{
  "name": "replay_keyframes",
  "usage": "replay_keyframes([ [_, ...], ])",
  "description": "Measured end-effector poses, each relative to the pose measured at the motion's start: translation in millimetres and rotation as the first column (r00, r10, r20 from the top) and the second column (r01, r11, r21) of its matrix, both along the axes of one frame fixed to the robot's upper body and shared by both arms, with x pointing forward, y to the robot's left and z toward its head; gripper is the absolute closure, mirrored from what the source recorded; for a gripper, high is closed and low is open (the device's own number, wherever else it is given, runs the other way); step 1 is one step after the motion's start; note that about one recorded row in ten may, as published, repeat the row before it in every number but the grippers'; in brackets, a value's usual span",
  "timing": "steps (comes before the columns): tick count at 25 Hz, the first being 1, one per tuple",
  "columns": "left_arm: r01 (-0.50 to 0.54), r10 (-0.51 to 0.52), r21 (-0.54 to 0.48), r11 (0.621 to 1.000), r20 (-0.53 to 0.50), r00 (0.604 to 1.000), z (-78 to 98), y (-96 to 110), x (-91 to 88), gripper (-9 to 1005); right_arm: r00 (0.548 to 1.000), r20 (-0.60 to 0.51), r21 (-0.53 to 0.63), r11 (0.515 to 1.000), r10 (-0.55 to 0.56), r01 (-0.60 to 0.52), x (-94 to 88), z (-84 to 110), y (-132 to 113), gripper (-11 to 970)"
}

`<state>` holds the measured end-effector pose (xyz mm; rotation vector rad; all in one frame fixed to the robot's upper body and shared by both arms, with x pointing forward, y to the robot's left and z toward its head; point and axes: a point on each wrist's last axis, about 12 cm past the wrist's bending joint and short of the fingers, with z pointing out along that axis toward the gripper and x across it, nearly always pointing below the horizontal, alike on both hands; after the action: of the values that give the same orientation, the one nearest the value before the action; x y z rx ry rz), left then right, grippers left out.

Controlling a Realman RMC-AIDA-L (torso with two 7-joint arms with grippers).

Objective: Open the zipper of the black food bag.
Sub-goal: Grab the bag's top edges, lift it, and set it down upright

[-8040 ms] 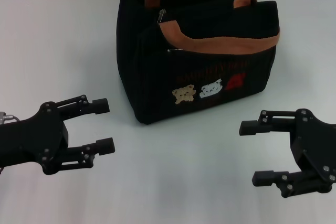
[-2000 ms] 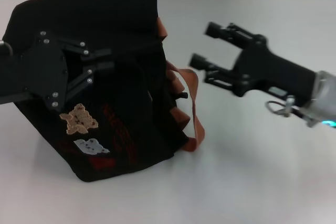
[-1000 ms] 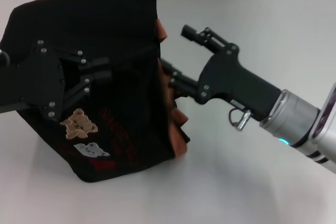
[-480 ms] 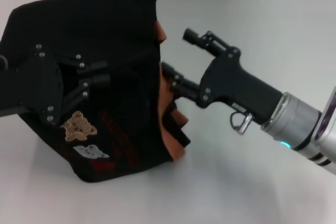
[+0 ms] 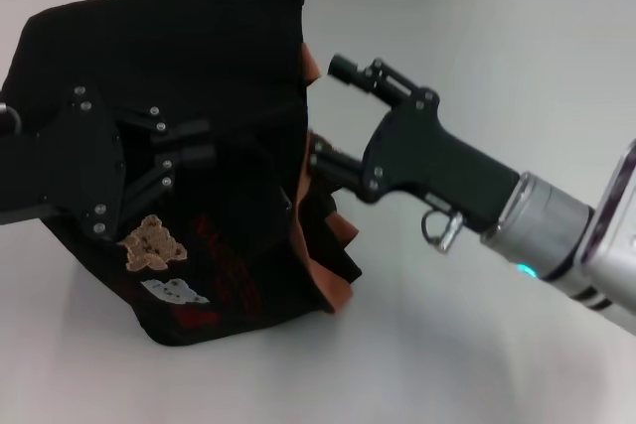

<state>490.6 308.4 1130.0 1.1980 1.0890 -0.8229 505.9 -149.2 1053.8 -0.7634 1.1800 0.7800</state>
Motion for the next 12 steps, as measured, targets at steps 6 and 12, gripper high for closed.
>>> replay_keyframes([
  [6,0.005,-0.005,-0.003,1.000,-0.001,1.000,-0.2,-1.0,-0.4,901,0.999,-0.025,-0.008,0.999,-0.040,0.040,8.6,0.5,4.5,206],
  [12,0.003,-0.003,-0.005,1.000,-0.002,1.000,0.0,-0.7,-0.5,901,0.997,-0.045,-0.012,0.998,-0.069,0.068,6.6,-3.9,0.2,206],
])
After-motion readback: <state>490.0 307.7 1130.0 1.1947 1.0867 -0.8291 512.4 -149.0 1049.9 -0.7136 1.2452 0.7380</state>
